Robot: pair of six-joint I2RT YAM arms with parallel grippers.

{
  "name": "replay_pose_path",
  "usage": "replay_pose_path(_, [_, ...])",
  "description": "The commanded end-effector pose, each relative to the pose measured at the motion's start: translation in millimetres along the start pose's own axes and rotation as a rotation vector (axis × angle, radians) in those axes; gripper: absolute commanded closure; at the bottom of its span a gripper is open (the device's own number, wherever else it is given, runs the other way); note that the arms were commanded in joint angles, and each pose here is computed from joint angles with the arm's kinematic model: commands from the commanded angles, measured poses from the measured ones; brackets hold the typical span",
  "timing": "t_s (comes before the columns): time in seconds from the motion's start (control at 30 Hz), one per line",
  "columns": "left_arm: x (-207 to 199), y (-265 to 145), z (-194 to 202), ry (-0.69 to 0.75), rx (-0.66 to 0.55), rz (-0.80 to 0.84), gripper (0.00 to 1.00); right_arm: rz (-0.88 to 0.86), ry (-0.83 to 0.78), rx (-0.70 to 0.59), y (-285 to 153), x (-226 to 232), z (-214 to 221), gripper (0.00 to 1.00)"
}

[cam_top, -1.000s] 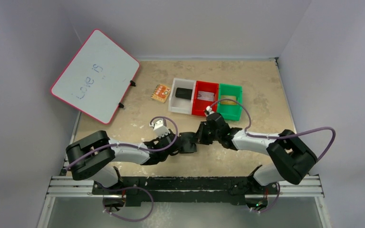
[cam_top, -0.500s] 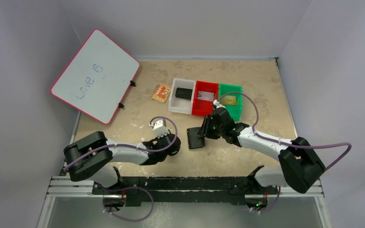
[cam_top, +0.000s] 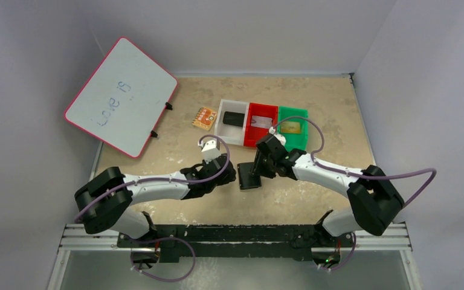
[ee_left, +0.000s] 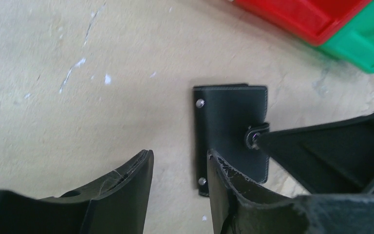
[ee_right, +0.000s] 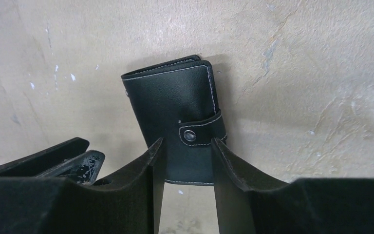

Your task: Take the credit cards out of the card holder

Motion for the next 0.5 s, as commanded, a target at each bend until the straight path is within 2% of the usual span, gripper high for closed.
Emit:
replay_pose_path(0.0, [-17, 11, -23, 0.000, 0.004, 0.076, 0.54, -0.010, 0.157, -0.016, 3, 20, -11, 0.60])
replay_pose_path(0.13, [-25, 23, -31, 0.062, 0.049, 0.106, 0.50, 0.065, 0.276, 0.027, 13, 22, -7, 0.62])
replay_pose_path(0.23, [-29, 30, -26, 0.123, 0.096, 0.121, 0.48, 0.134, 0.330, 0.011, 20, 20, -8, 0.63])
replay_pose_path(0.3, [-29, 35, -22, 0.148, 0.123, 0.112, 0.48, 0.188, 0.356, 0.056, 24, 16, -2, 0.64])
replay_pose_path(0.47, [-26, 38, -17, 0.157, 0.137, 0.100, 0.47, 0.266, 0.355, 0.046, 25, 15, 3, 0.66])
Point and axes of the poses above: each gripper's point midway between its finger pads, its own y axis out along the fingers, its own x axis along the line the jaws close on, z = x × y, the point moved 8 cm from there along -y, back along the fingers, and after that the axes turned 2 degrees about y, right-handed, at the moved point
